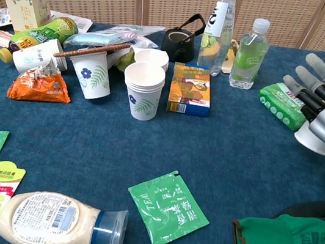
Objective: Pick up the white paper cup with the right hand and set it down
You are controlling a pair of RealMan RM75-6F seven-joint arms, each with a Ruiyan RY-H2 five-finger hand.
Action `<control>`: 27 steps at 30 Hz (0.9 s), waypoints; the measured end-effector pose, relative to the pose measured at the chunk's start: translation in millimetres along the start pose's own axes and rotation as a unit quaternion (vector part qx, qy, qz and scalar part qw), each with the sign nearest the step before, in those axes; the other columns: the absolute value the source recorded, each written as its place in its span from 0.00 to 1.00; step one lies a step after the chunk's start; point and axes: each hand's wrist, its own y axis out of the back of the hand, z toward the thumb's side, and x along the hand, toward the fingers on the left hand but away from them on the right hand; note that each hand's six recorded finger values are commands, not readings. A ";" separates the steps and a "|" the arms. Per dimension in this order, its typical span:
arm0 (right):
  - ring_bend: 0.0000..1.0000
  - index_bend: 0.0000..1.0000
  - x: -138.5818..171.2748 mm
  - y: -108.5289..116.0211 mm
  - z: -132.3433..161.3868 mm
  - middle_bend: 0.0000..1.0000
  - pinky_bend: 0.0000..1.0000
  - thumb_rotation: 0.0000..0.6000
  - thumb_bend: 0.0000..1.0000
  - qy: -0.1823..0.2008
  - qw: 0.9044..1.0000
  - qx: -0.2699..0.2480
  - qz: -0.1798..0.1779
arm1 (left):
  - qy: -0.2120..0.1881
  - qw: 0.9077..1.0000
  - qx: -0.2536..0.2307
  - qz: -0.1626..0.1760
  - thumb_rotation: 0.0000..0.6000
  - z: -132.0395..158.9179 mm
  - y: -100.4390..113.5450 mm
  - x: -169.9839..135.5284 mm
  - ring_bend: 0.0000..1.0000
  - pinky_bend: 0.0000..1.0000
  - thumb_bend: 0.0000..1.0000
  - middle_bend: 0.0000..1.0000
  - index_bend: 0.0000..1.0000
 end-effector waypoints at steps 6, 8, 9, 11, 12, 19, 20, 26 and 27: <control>0.00 0.33 5.3 -5.5 5.2 0.00 0.00 1.00 0.39 0.010 1.000 0.016 0.012 | 0.001 1.000 0.000 0.001 1.00 -0.4 0.5 -0.2 0.00 0.00 0.33 0.00 0.00; 0.00 0.31 6.8 -6.1 6.1 0.00 0.00 1.00 0.39 0.012 1.000 0.016 0.014 | 0.000 1.000 0.000 0.000 1.00 -0.3 0.2 -0.3 0.00 0.00 0.33 0.00 0.00; 0.00 0.31 7.1 -6.0 6.3 0.00 0.00 1.00 0.39 0.012 1.000 0.016 0.015 | 0.000 1.000 0.000 0.000 1.00 -0.3 0.1 -0.4 0.00 0.00 0.33 0.00 0.00; 0.00 0.31 7.4 -5.8 6.8 0.00 0.00 1.00 0.39 0.011 1.000 0.017 0.016 | 0.000 1.000 0.000 -0.001 1.00 -0.2 -0.2 -0.3 0.00 0.00 0.33 0.00 0.00; 0.00 0.31 7.5 -5.4 7.2 0.00 0.00 1.00 0.39 0.011 1.000 0.017 0.017 | 0.000 1.000 0.000 -0.001 1.00 -0.2 -0.2 -0.4 0.00 0.00 0.33 0.00 0.00; 0.00 0.23 11.3 0.2 8.9 0.00 0.00 1.00 0.38 0.013 1.000 0.008 0.017 | 0.001 1.000 0.000 0.001 1.00 -0.4 0.2 -0.5 0.00 0.00 0.33 0.00 0.00; 0.00 0.22 12.5 1.4 9.5 0.00 0.00 1.00 0.38 0.015 1.000 0.006 0.017 | 0.000 1.000 0.000 0.000 1.00 -0.3 0.0 -0.5 0.00 0.00 0.33 0.00 0.00; 0.00 0.13 17.0 7.4 11.7 0.00 0.00 1.00 0.37 0.023 1.000 0.000 0.015 | 0.000 1.000 0.000 0.001 1.00 -0.4 0.5 -1.0 0.00 0.00 0.33 0.00 0.00; 0.00 0.13 17.3 8.5 11.5 0.00 0.00 1.00 0.37 0.023 1.000 -0.001 0.014 | 0.000 1.000 0.000 0.002 1.00 -0.3 0.5 -1.1 0.00 0.00 0.33 0.00 0.00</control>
